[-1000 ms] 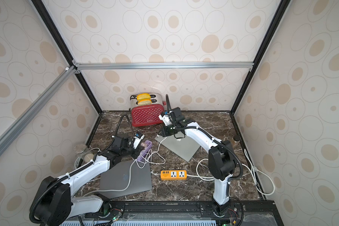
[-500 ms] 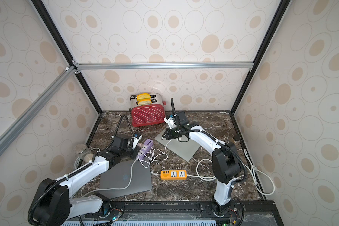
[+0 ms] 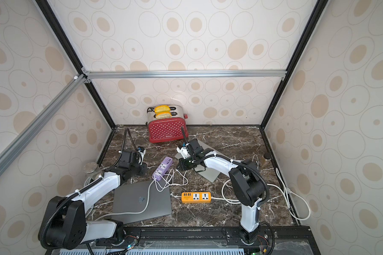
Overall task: Unplug the laptop charger
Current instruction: Place the plug at the center of the board.
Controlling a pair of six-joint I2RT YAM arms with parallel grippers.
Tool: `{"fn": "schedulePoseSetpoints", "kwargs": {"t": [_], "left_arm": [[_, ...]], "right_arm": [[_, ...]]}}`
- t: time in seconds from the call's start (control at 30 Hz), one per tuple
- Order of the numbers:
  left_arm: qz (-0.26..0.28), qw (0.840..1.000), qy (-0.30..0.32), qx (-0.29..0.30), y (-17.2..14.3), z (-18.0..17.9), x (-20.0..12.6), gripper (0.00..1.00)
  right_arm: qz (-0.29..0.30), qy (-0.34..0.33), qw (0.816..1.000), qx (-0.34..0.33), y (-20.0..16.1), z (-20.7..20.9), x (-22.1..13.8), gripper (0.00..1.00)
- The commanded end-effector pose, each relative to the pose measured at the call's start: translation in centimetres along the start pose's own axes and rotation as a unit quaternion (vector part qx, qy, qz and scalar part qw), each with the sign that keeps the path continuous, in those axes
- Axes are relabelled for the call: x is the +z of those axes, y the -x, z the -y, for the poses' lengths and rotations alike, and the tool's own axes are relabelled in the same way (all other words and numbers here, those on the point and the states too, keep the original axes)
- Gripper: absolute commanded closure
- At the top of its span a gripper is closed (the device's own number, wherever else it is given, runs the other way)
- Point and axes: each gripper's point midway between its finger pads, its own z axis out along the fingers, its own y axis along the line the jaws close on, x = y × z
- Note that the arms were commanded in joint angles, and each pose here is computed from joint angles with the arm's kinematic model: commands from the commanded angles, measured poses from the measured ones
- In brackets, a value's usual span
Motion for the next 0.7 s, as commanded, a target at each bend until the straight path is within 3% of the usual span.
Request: {"fn": "schedulePoseSetpoints", "kwargs": {"t": [0.0, 0.13, 0.3, 0.67], "left_arm": [[-0.010, 0.998, -0.015, -0.060, 1.0, -0.8, 0.7, 0.94], [0.006, 0.996, -0.015, -0.091, 2.0, -2.0, 1.1, 0.94], [-0.032, 0.994, -0.006, -0.104, 1.7, -2.8, 2.2, 0.87], [-0.074, 0.992, 0.023, -0.099, 1.2, -3.9, 3.9, 0.71]], "right_arm": [[-0.015, 0.008, 1.000, 0.010, -1.1, 0.3, 1.8, 1.00], [-0.028, 0.012, 0.999, 0.011, -1.9, 0.3, 3.1, 1.00], [-0.043, 0.007, 0.999, 0.018, -2.8, 1.3, 4.5, 1.00], [-0.042, 0.000, 0.999, -0.004, -2.8, 1.4, 4.4, 0.83]]}}
